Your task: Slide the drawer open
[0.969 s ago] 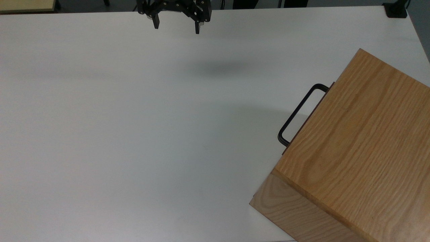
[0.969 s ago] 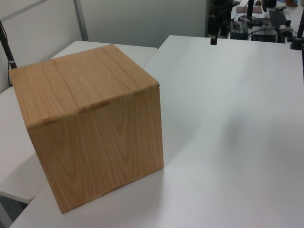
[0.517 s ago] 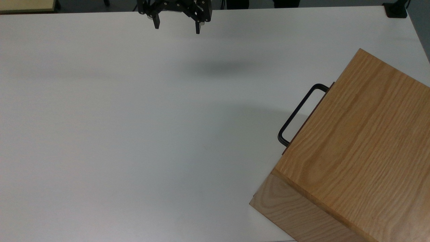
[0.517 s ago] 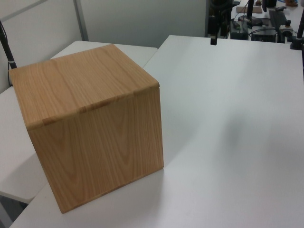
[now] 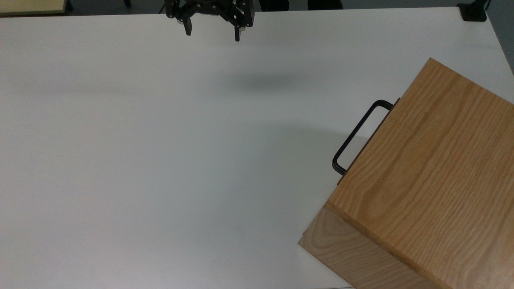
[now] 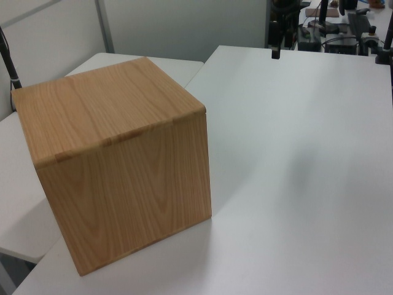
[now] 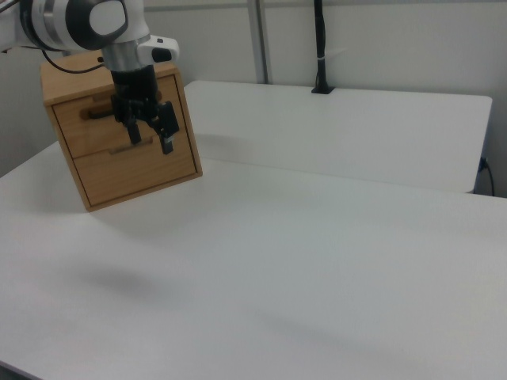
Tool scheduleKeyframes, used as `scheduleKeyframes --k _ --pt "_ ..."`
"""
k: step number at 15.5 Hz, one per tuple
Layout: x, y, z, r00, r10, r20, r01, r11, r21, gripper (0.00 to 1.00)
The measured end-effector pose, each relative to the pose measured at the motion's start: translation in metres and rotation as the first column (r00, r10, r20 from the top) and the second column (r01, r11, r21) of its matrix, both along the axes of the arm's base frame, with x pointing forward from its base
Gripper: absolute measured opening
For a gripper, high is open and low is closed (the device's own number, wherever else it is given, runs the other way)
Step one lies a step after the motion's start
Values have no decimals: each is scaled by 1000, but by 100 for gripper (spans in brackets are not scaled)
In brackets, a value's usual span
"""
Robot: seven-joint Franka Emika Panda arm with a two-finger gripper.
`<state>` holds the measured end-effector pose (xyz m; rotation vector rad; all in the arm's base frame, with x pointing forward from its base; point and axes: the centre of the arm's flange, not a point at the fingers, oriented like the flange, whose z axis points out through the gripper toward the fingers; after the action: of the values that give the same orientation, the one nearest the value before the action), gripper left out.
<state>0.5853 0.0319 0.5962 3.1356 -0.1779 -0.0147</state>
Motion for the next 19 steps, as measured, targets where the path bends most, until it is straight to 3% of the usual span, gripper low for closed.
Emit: scheduleKeyframes --k 12,15,19 --pt "0 -2 -4 999 -29 -13 29 999 -24 100" --pt "0 3 -5 997 -73 -13 73 997 -26 100" --pt "7 19 -20 978 -207 -25 206 978 -32 100"
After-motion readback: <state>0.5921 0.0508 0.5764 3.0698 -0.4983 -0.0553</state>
